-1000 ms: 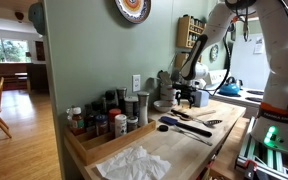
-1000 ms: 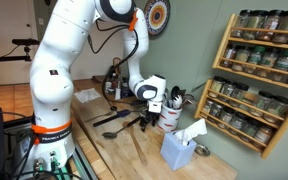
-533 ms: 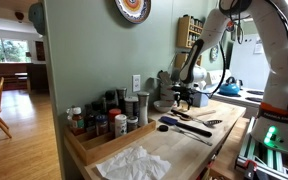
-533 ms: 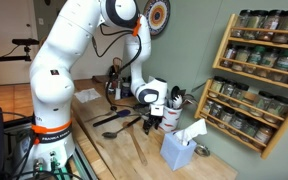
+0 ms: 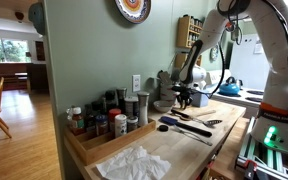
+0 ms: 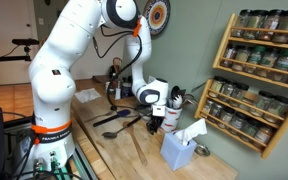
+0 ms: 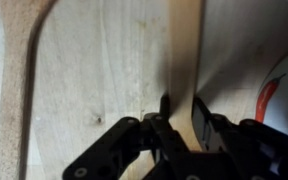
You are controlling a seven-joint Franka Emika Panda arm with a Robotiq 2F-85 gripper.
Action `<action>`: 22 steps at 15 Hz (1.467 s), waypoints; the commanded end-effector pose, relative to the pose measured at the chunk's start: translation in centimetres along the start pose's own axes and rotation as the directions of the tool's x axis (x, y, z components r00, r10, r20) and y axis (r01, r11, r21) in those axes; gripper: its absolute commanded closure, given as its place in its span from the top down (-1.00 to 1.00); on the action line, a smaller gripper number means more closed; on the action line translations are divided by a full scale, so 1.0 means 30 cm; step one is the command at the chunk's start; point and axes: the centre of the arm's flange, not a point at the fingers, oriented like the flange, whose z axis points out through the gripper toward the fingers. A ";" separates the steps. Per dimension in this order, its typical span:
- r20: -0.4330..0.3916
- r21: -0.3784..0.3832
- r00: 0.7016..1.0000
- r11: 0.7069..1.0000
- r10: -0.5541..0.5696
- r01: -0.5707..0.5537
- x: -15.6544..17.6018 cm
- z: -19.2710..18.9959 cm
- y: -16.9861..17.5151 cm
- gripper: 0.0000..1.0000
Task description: Put the wooden spatula in the white bucket
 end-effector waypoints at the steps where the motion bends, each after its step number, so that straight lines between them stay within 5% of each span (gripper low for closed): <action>1: -0.030 0.005 1.000 1.000 -0.008 0.008 -0.006 -0.001 0.007 -0.93; 11: -0.163 0.000 0.981 0.995 -0.102 0.103 -0.149 -0.129 0.129 -0.87; 22: -0.402 0.165 0.915 0.985 0.030 0.040 -0.103 -0.375 0.183 -0.87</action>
